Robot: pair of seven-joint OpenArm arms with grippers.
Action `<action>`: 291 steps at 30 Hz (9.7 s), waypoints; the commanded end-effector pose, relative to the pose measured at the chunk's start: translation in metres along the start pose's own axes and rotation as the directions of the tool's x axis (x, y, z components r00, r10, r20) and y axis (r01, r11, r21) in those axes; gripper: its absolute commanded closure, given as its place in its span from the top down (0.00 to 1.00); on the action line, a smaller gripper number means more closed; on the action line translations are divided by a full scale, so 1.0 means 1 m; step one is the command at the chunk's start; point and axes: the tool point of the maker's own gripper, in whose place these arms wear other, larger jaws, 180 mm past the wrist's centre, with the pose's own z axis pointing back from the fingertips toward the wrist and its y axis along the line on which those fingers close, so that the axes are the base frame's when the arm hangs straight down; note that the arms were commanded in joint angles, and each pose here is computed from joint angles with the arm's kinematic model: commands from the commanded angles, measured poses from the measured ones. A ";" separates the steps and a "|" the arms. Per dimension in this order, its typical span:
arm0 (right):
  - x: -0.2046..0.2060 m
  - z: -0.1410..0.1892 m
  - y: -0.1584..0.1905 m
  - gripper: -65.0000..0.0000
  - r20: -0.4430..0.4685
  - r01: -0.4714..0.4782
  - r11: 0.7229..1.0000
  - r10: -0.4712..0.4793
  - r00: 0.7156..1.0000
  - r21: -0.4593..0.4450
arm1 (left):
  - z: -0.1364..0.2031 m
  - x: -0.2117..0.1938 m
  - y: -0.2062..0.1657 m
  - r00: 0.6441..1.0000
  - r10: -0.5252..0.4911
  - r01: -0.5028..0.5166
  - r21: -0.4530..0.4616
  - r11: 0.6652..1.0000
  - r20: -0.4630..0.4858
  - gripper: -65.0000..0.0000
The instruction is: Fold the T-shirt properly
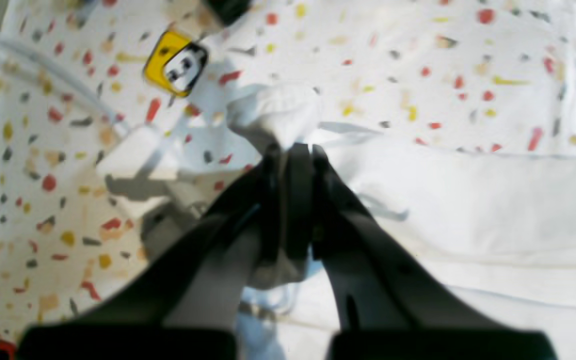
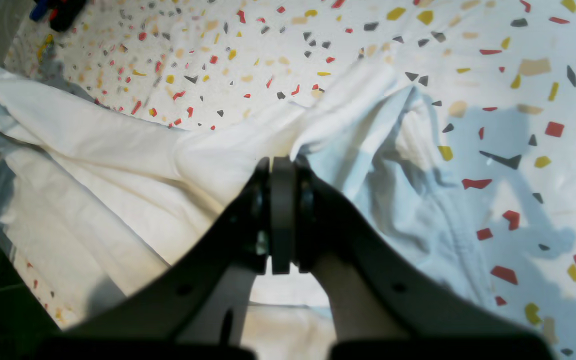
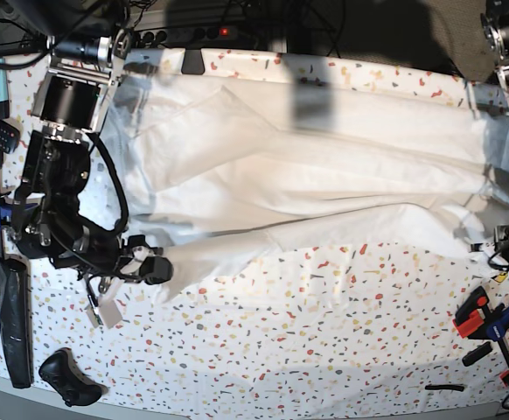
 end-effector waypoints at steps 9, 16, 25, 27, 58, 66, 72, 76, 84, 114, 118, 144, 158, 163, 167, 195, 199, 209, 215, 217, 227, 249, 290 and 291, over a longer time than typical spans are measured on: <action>0.001 0.013 0.010 0.00 0.045 -0.045 0.999 0.045 0.998 -0.001 | 0.025 -0.012 0.029 0.992 0.103 -0.102 -0.021 0.995 0.073 0.00; -0.027 0.026 0.023 0.00 0.023 -0.066 0.998 0.066 0.998 -0.011 | 0.027 -0.018 0.031 0.992 0.113 -0.111 -0.027 0.993 0.060 0.00; -0.038 0.073 0.017 0.00 0.135 0.016 0.999 -0.010 0.991 -0.042 | 0.025 -0.040 0.032 0.994 0.105 -0.105 -0.007 0.994 0.000 0.00; -0.044 0.079 0.013 0.00 0.132 0.031 0.998 -0.023 0.991 -0.058 | 0.026 -0.048 0.031 0.995 0.100 -0.100 -0.006 0.995 -0.012 0.00; -0.145 0.122 0.009 0.00 -0.069 0.091 0.976 -0.106 0.992 -0.198 | 0.029 -0.089 0.037 0.995 0.068 -0.064 0.055 0.996 -0.072 0.00; -0.152 0.124 0.009 0.00 -0.086 0.092 0.975 -0.112 0.990 -0.204 | 0.029 -0.092 0.037 0.995 0.068 -0.064 0.055 0.996 -0.076 0.00; -0.175 0.130 0.008 0.00 -0.153 0.093 0.968 -0.131 0.980 -0.233 | 0.029 -0.093 0.037 0.995 0.068 -0.064 0.055 0.996 -0.078 0.00; -0.181 0.132 0.009 0.00 -0.165 0.097 0.968 -0.138 0.977 -0.233 | 0.029 -0.093 0.037 0.995 0.067 -0.063 0.055 0.996 -0.078 0.00; -0.181 0.132 0.010 0.00 -0.164 0.099 0.968 -0.139 0.977 -0.231 | 0.029 -0.092 0.043 0.997 0.041 -0.034 0.095 0.995 -0.069 0.30; -0.161 0.126 0.028 0.40 -0.067 0.157 0.980 -0.166 0.984 -0.119 | 0.051 -0.077 0.051 0.997 -0.041 0.053 0.200 0.978 -0.066 0.42; -0.161 0.126 0.028 0.40 -0.068 0.157 0.980 -0.166 0.984 -0.120 | 0.047 -0.089 0.043 0.997 -0.011 0.022 0.148 0.989 -0.073 0.42; -0.154 0.124 0.027 0.40 -0.053 0.150 0.981 -0.157 0.986 -0.119 | 0.006 -0.197 -0.011 0.899 0.242 -0.334 -0.212 0.918 -0.366 0.00; -0.140 0.121 0.024 0.40 -0.018 0.135 0.984 -0.138 0.990 -0.116 | 0.021 -0.149 0.028 0.940 0.243 -0.302 -0.251 0.920 -0.239 0.00; -0.126 0.118 0.021 0.40 0.012 0.120 0.986 -0.119 0.993 -0.115 | 0.029 -0.134 0.004 0.946 0.249 -0.313 -0.396 0.863 -0.206 0.00; -0.122 0.118 0.020 0.40 0.022 0.117 0.986 -0.115 0.993 -0.115 | 0.033 -0.123 -0.004 0.954 0.240 -0.297 -0.447 0.844 -0.180 0.00; -0.113 0.105 0.027 0.40 0.086 0.146 0.982 -0.137 0.987 -0.116 | 0.084 -0.016 -0.140 0.946 0.209 -0.004 -0.638 0.770 0.246 0.00; -0.111 0.105 0.025 0.40 0.101 0.143 0.982 -0.131 0.986 -0.123 | 0.086 -0.033 -0.160 0.945 0.254 -0.052 -0.674 0.737 0.205 0.00; -0.109 0.105 0.025 0.40 0.108 0.142 0.982 -0.129 0.986 -0.123 | 0.103 -0.044 -0.252 0.964 0.113 0.107 -0.739 0.665 0.241 0.00; -0.109 0.105 0.025 0.40 0.107 0.142 0.982 -0.129 0.986 -0.123 | 0.101 -0.052 -0.284 0.967 0.035 0.168 -0.737 0.655 0.253 0.00; -0.109 0.105 0.025 0.40 0.108 0.142 0.982 -0.130 0.986 -0.123 | 0.101 -0.057 -0.294 0.965 -0.008 0.204 -0.733 0.649 0.261 0.00; -0.109 0.105 0.025 0.40 0.108 0.143 0.982 -0.130 0.986 -0.123 | 0.097 -0.066 -0.326 0.948 -0.103 0.292 -0.689 0.663 0.302 0.00; -0.106 0.106 0.017 0.40 0.110 0.121 0.979 -0.104 0.988 -0.164 | 0.129 -0.052 -0.339 0.923 -0.125 0.360 -0.704 0.611 0.364 0.15; -0.140 0.161 -0.014 0.56 0.104 0.238 0.937 -0.218 0.970 -0.257 | 0.047 -0.182 -0.311 0.992 -0.128 0.093 -0.598 0.796 -0.017 0.00; -0.140 0.161 -0.013 0.56 0.103 0.239 0.936 -0.219 0.970 -0.257 | 0.047 -0.182 -0.311 0.992 -0.128 0.093 -0.598 0.796 -0.017 0.00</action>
